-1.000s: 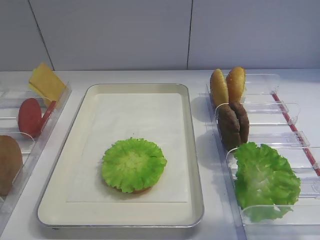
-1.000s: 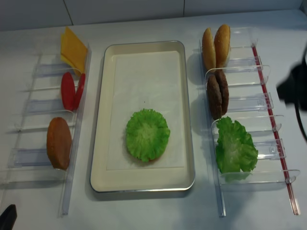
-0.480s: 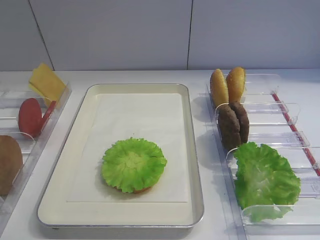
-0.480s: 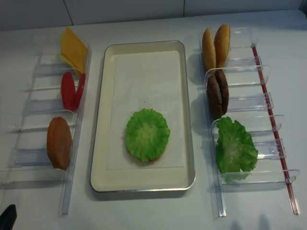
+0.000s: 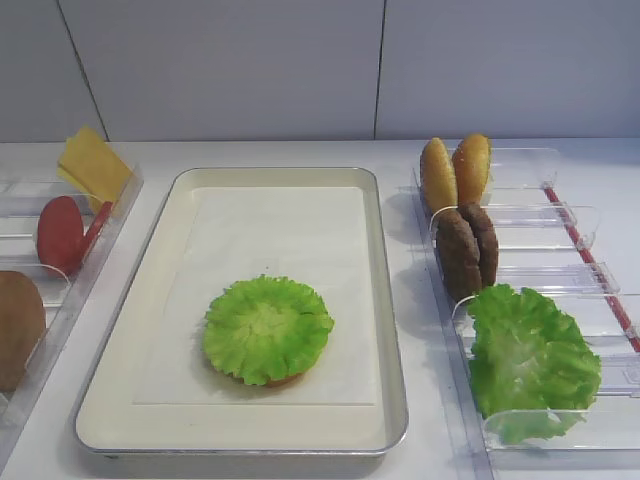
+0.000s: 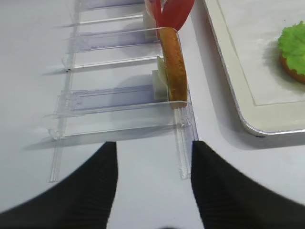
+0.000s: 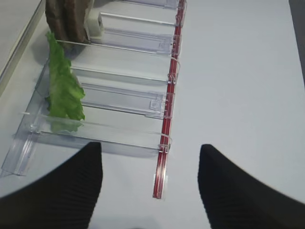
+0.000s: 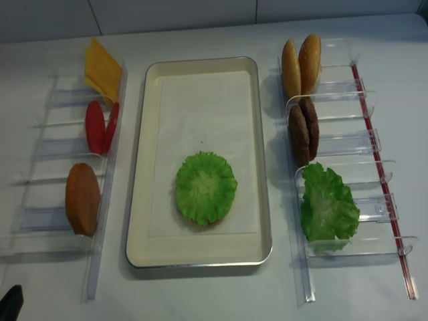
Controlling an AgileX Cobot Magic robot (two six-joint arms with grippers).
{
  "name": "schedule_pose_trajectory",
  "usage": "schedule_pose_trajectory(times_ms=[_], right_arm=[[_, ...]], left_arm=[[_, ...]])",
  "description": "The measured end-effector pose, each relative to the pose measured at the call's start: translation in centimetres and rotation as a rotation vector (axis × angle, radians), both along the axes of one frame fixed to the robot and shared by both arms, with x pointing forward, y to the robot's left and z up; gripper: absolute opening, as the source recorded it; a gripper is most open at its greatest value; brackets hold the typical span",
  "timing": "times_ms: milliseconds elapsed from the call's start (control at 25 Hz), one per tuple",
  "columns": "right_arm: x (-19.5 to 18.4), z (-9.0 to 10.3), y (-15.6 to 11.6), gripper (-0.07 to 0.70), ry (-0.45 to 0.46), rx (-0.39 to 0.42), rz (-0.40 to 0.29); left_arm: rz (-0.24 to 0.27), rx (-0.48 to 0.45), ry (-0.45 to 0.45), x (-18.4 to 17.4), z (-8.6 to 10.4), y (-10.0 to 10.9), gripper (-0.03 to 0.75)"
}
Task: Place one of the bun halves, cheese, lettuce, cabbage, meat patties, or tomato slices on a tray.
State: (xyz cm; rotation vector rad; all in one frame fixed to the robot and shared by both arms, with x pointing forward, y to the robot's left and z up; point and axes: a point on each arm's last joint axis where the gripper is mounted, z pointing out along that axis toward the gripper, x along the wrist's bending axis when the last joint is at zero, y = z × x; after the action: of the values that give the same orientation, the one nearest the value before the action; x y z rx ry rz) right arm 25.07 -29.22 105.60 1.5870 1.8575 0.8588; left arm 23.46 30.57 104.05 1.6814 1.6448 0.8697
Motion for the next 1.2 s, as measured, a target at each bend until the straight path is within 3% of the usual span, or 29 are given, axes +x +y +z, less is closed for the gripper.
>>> schedule_pose_trajectory(times_ms=[400,600,1200], right_arm=[[-2.6,-0.7,-0.3,0.458,-0.144,-0.019,0.011],[-2.2,-1.8,-0.3,0.454,-0.132,-0.025,0.007],[-2.1,-1.8,-0.3,0.454,-0.14,-0.024,0.006]], left_arm=[[0.0,0.0,0.0,0.0,0.0,0.0,0.349],[0.0,0.0,0.0,0.0,0.0,0.0,0.349],[0.0,0.0,0.0,0.0,0.0,0.0,0.349]])
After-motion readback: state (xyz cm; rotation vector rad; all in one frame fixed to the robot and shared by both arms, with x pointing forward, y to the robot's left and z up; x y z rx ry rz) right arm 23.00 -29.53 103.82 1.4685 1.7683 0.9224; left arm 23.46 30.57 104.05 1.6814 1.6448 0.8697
